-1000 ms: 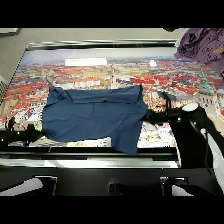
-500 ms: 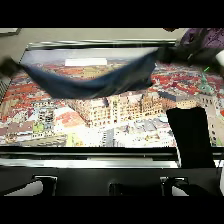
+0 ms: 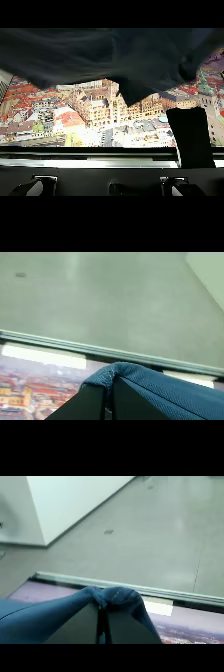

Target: Fold the clothes and pants, and hang the long-sleeved shirts on hangers.

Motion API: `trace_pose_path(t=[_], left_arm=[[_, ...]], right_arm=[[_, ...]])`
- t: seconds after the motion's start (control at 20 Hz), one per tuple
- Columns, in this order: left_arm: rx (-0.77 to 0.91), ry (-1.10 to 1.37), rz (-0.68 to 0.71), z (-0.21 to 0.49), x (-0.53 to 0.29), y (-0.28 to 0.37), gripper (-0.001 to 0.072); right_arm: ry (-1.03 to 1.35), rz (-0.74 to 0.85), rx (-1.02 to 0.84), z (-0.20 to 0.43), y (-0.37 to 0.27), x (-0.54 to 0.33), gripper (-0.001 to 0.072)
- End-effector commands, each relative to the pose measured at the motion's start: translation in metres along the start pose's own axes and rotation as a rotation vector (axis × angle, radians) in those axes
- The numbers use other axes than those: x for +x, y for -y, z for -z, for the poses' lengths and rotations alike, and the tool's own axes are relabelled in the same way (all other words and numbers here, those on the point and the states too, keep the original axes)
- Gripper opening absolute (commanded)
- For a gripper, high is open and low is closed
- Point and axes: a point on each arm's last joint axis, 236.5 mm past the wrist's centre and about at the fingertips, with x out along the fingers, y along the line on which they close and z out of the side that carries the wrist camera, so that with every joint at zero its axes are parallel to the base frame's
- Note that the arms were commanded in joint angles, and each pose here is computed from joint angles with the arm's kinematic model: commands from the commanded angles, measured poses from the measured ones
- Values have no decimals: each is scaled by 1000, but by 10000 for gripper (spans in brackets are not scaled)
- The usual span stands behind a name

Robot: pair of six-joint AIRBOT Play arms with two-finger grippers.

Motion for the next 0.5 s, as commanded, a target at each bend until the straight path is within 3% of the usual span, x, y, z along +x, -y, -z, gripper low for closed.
trace_pose_path(t=[0.0, 0.2, 0.45], left_arm=[[-19, 60, -79, -7, -42, -8, 13], [-4, -33, -93, 16, 0, -24, 13], [17, -413, -86, 142, 128, -72, 15]], right_arm=[[53, 49, 63, -15, -7, -43, 22], [-91, 57, 169, 30, 19, 14, 22], [-458, 106, 302, 175, 85, 133, 22]])
